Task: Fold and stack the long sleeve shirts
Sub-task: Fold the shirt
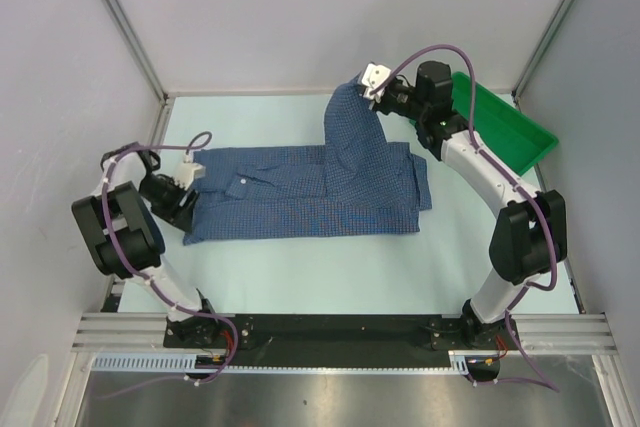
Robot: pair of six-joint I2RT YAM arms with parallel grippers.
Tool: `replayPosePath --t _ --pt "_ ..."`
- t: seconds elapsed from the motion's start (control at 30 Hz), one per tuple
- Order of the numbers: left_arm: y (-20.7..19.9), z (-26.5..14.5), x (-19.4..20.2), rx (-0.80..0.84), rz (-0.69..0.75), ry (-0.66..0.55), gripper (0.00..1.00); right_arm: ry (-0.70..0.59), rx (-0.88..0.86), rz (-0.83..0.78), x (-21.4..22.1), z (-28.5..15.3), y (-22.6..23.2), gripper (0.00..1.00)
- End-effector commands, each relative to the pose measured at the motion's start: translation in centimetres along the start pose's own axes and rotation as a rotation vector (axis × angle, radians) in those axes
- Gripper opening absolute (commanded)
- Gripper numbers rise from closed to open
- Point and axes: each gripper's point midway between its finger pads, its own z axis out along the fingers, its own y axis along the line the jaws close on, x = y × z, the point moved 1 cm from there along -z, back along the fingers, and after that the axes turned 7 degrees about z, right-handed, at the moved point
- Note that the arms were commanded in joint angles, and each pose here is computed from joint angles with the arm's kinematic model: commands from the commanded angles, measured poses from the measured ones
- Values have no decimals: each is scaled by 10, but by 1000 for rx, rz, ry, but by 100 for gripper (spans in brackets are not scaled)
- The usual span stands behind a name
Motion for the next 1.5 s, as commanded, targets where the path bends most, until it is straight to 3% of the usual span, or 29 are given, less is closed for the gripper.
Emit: replayPosePath --t 0.0,0.17,0.43,0.57,0.6,0.67,0.73,1.0,1.4,1.47 --pt "24 -26 -53 -95 89 -133 64 -68 3 -66 -35 -7 -2 0" --pt "31 -11 -75 -104 124 -131 64 -55 -5 -65 -32 -9 3 0" --pt "41 21 -72 -103 176 -28 63 -45 -4 -67 -33 -13 3 0" --pt "39 28 -67 -88 182 -1 46 -43 -6 -64 -30 -13 4 0" --pt "39 27 -69 -85 178 -5 30 -41 -7 -63 -29 -12 5 0" --pt "36 16 -74 -87 171 -24 11 -44 -3 -71 -29 -11 5 0" --pt "36 5 -79 -114 176 -42 0 -52 8 -82 -30 -10 1 0" --pt "43 -21 -95 -177 177 -77 0 -80 52 -98 -33 3 -13 0" --pt "54 -16 -99 -186 175 -62 0 -74 57 -98 -24 10 -13 0" --pt "55 -14 -100 -194 156 -74 22 -73 63 -96 -22 13 -13 0"
